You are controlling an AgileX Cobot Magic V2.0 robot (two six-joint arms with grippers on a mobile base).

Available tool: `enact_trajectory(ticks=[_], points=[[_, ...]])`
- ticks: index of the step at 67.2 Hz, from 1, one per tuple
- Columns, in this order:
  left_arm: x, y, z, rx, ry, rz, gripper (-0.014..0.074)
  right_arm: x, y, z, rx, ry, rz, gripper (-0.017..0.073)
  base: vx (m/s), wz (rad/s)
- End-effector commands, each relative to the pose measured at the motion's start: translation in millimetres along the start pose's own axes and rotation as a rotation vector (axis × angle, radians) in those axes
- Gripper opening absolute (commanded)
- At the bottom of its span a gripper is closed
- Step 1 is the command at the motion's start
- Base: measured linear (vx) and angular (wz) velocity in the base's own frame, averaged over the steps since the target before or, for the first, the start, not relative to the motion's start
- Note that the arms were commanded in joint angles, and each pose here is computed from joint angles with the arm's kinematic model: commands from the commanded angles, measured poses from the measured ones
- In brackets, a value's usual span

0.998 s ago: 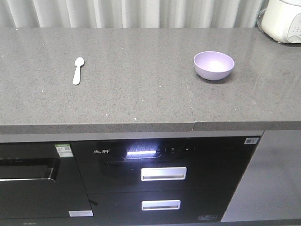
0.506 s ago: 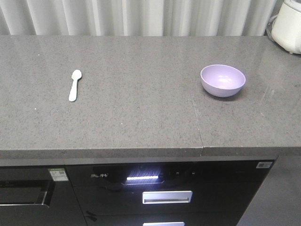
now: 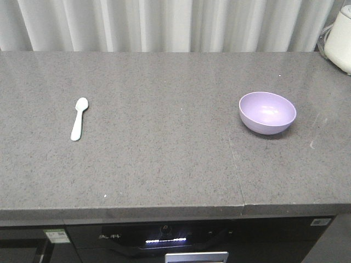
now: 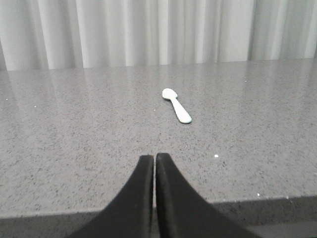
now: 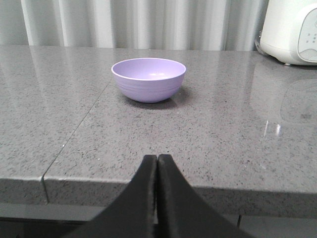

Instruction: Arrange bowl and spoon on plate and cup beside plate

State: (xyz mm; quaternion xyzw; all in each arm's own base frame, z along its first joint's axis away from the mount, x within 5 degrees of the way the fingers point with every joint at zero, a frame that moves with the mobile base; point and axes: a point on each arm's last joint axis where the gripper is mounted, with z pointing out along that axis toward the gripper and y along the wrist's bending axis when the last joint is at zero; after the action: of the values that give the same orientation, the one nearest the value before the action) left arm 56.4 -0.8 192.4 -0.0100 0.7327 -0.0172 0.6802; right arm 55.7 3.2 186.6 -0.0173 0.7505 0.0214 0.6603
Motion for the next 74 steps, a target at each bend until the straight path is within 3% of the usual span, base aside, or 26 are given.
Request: enact_trajectory(ticks=[1, 74], points=[[-14.2, -0.7, -2.8, 0.01, -0.109, -0.02, -0.0006, -3.4, 0.0, 0.1, -0.001, -0.067, -0.002, -0.001, 0.12, -0.03], [-14.2, -0.7, -2.8, 0.01, -0.109, -0.02, -0.0006, -3.4, 0.0, 0.1, -0.001, -0.067, -0.002, -0.001, 0.07, -0.01]])
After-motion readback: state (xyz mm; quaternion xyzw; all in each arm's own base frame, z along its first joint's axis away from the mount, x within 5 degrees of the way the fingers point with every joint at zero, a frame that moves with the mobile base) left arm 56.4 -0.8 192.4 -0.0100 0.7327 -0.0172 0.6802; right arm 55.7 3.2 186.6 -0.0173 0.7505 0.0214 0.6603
